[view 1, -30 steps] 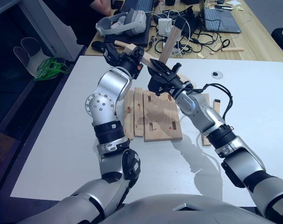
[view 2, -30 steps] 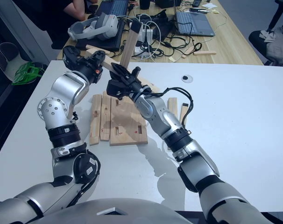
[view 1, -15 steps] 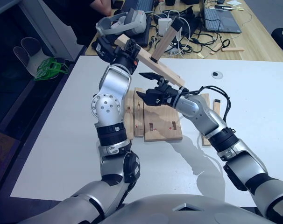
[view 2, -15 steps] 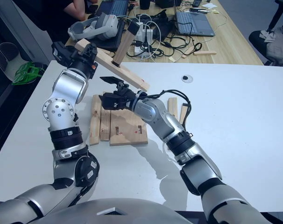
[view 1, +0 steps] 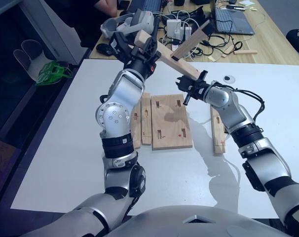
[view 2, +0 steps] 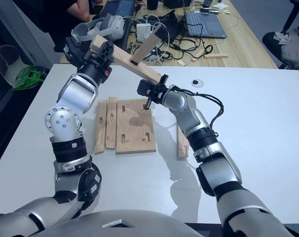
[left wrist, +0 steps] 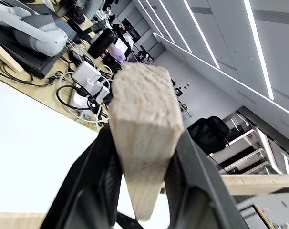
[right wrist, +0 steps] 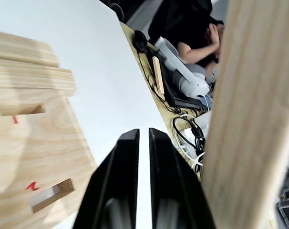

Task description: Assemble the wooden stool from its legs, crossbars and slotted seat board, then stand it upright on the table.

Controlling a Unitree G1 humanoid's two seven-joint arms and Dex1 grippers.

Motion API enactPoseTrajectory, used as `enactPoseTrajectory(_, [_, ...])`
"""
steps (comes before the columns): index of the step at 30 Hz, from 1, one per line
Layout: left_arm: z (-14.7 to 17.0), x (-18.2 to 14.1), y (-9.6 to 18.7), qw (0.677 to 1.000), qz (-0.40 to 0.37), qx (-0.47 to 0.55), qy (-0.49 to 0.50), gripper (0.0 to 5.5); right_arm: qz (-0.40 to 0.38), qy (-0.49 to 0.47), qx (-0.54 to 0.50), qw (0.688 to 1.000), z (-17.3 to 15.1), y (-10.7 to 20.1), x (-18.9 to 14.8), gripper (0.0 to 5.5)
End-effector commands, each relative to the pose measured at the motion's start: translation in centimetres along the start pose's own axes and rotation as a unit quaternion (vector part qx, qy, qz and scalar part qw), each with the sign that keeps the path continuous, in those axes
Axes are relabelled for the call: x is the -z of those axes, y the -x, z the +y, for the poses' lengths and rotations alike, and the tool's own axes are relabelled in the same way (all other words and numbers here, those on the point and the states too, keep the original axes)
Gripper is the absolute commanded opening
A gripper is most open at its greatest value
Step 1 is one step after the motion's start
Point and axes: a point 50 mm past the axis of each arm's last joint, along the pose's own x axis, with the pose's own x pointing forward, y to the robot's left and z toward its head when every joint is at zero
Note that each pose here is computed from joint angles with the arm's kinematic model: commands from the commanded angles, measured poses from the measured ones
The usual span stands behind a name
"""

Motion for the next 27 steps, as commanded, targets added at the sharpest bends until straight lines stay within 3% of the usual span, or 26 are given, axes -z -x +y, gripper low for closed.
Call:
enactPoseTrajectory(1, [0.0,1.1,0.4,0.999,0.039,0.009,-0.022,1.01,-0.003,-0.025,0.032,0.999,-1.8,-0.5,-0.6,0.00])
enactPoseTrajectory(8, [0.2,0.0,0.5,0.999,0.003,0.001,-0.033,1.01,0.022,-0.061,0.020,0.998,-1.2,0.9,1.3,0.00])
enactPoseTrajectory(12, [0.7,-2.2,0.6,0.994,-0.058,-0.026,-0.092,1.01,0.040,-0.065,-0.035,0.996,0.4,3.1,2.1,0.00])
enactPoseTrajectory(16, [1.3,-4.4,1.4,0.983,-0.083,-0.059,-0.155,1.01,0.068,-0.093,-0.005,0.993,0.4,5.3,3.0,0.00])
enactPoseTrajectory(22, [3.4,-6.7,5.3,0.966,-0.010,-0.113,-0.234,1.01,0.110,-0.211,0.084,0.968,2.4,8.3,5.0,0.00])
enactPoseTrajectory(27, [3.6,-7.2,7.1,0.956,0.061,-0.126,-0.256,1.01,0.130,-0.359,0.101,0.919,4.6,8.9,6.5,0.00])
